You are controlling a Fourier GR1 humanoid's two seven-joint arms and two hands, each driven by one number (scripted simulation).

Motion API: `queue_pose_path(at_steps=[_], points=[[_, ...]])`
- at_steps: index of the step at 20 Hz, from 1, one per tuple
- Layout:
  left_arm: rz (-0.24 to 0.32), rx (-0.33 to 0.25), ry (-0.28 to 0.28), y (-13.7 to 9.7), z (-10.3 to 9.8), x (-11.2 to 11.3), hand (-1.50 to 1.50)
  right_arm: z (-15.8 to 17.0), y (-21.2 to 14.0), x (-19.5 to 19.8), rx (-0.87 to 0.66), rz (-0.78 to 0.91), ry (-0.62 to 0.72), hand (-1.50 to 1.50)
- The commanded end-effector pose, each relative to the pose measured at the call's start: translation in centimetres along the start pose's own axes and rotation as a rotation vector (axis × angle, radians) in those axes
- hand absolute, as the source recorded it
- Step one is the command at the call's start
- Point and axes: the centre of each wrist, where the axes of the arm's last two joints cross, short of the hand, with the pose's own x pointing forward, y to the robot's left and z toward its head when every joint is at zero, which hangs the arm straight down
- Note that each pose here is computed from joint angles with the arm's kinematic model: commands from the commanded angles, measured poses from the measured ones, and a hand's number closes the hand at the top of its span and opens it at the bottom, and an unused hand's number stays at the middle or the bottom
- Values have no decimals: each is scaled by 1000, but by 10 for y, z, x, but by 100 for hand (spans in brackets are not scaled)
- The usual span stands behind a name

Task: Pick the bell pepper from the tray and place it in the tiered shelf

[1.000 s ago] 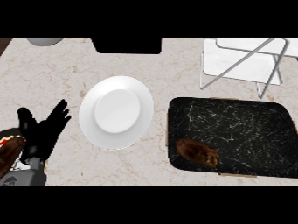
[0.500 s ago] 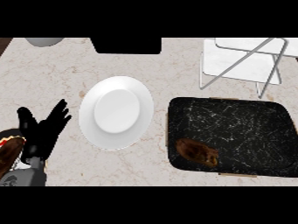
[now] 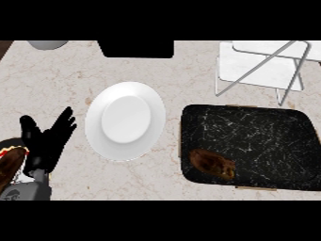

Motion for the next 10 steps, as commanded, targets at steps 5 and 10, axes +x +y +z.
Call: queue_pose_path(at_steps=[5,10], points=[[12,9,57,10,3,-12,0,-2,-10,9,-48,-322,53,-150],[-5,7,59,13,2,-19,0,-3,-52,4,-218,-403,70,-150]])
